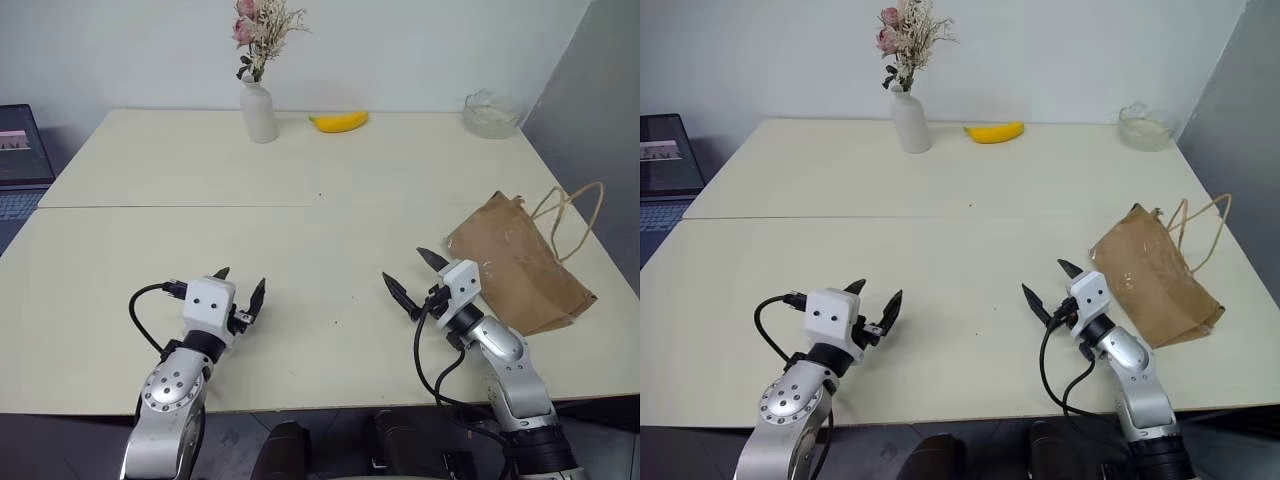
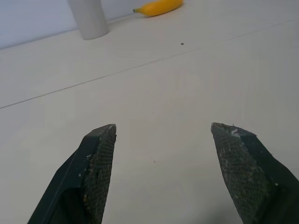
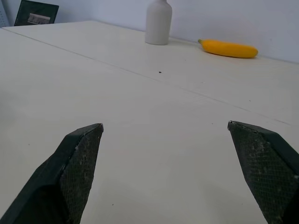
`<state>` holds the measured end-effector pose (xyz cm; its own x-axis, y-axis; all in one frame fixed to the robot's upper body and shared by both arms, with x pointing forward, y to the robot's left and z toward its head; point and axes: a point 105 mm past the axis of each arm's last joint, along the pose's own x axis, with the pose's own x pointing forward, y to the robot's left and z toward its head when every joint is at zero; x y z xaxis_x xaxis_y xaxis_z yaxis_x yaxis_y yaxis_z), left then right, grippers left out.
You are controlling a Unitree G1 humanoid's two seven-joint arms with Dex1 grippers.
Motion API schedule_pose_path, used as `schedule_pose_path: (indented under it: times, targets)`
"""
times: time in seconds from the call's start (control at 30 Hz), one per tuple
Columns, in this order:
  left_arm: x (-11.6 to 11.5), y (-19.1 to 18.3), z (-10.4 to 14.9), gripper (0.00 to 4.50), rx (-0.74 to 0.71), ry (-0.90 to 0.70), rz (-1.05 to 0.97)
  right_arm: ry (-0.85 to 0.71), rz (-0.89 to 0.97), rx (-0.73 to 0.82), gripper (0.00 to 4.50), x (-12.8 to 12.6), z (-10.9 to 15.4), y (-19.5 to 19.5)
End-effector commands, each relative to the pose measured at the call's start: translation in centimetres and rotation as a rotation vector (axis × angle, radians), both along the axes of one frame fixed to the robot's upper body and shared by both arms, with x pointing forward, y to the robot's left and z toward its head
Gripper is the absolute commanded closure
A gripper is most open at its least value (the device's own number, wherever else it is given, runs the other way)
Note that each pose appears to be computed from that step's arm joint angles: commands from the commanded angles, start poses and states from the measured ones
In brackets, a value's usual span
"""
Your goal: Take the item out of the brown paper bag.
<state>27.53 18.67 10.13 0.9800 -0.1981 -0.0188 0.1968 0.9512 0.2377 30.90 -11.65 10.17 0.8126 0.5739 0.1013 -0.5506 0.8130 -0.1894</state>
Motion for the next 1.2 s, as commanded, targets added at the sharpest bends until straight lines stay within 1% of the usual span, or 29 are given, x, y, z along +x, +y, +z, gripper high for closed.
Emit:
schedule_pose_path:
  times: [0.03,0.17,0.33,0.5,0.77,1.0,1.13,1.2]
  targets:
    - [-0.2,-0.8,1.8,1.10,-0.006,-0.077,-0.048,-0.046,-0.015,0.019,0.00,0.1,1.2,-0.4]
    - [-0.3,-0.9,1.7,1.10,0.027,-0.077,-0.053,-0.042,-0.019,0.015,0.00,0.1,1.1,-0.5]
    - [-0.4,-1.2,1.4,1.10,0.053,-0.069,-0.067,-0.015,-0.016,-0.004,0.00,-0.2,0.2,-0.5]
    - [-0.3,-1.4,1.5,1.10,0.082,-0.083,-0.077,-0.011,-0.004,-0.015,0.00,-0.3,-0.1,-0.4]
    - [0.1,-1.7,1.9,1.10,0.083,-0.095,-0.093,-0.012,0.000,-0.004,0.00,-0.2,-0.1,-0.1]
    - [-0.1,-2.1,2.0,1.10,0.068,-0.094,-0.115,-0.022,0.008,0.002,0.00,-0.1,0.2,0.1]
    - [-0.2,-2.6,2.8,1.10,0.049,-0.101,-0.190,-0.052,0.014,-0.013,0.00,-0.7,0.9,0.0]
    - [0.1,-3.6,3.9,1.10,0.000,-0.107,-0.287,-0.080,0.000,-0.021,0.00,-1.2,1.7,-0.4]
